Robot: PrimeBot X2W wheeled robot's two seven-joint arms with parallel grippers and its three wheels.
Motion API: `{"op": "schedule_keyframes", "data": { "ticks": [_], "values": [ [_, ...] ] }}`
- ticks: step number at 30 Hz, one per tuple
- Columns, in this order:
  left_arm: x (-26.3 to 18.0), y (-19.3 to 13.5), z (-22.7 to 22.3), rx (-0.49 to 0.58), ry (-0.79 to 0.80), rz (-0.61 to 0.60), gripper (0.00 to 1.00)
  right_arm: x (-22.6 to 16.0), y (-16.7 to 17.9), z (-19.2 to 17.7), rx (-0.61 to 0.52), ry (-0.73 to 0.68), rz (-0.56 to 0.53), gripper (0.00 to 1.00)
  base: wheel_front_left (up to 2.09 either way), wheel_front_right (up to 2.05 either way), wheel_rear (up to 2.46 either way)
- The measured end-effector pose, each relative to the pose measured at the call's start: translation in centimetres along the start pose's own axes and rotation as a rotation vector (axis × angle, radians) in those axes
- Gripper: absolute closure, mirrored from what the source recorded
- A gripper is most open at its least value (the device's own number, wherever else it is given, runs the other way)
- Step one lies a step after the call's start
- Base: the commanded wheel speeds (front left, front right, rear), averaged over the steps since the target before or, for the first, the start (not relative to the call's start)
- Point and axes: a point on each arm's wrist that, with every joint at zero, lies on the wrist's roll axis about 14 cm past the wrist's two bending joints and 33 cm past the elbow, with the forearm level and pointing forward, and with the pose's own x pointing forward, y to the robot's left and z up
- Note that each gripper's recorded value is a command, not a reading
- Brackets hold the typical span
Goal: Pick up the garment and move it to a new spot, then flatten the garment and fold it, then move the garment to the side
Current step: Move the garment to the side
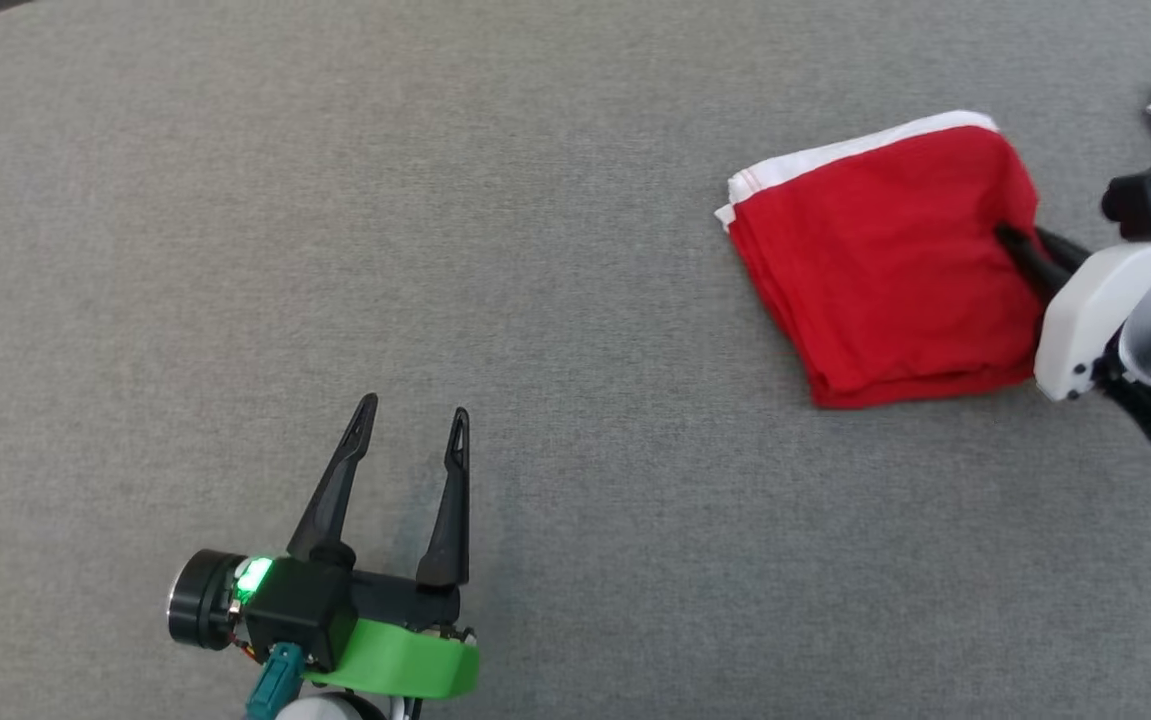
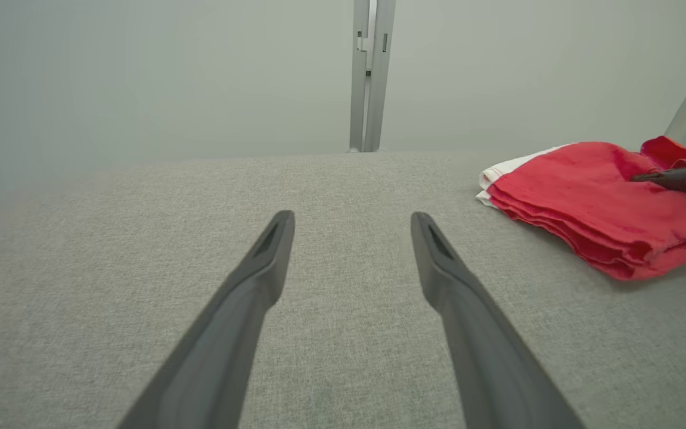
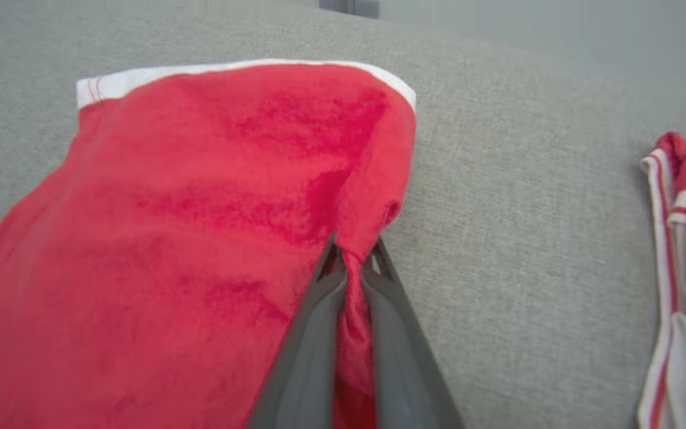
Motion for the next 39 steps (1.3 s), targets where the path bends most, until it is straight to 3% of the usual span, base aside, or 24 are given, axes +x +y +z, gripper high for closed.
{"op": "schedule_keyframes", "data": {
  "ticks": [11,23,24,28,32,34,39],
  "values": [
    [3.2,-3.3,-1.6,-0.009,0.013,-0.147,0.00,-6.3,-12.3,4.2,-0.144,-0.047,-0.273,1.00,0.00,0.00,0.00],
    [4.7,-4.0,-4.3,-0.021,0.063,-0.197,0.00,-8.8,-19.5,3.5,-0.236,0.031,-0.450,1.00,0.00,0.00,0.00],
    [4.8,-3.8,-4.3,-0.018,0.062,-0.194,0.00,-8.9,-20.0,3.3,-0.247,0.039,-0.468,0.00,0.00,0.00,0.00],
    [4.5,-3.3,-4.5,-0.011,0.073,-0.180,0.00,-10.2,-22.7,4.4,-0.318,-0.010,-0.565,0.00,0.00,0.00,0.00],
    [4.1,-2.8,-3.7,0.000,0.060,-0.163,0.00,-10.3,-22.6,5.6,-0.359,-0.098,-0.603,0.00,0.00,0.00,0.00],
    [3.8,-2.6,-3.2,0.001,0.051,-0.147,0.00,-9.3,-21.0,6.1,-0.336,-0.145,-0.581,0.00,0.00,0.00,0.00],
    [2.3,-1.0,-2.4,-0.016,0.049,-0.062,0.00,-7.8,-13.4,8.2,-0.241,-0.372,-0.453,0.00,0.00,0.00,0.00]
  ]
}}
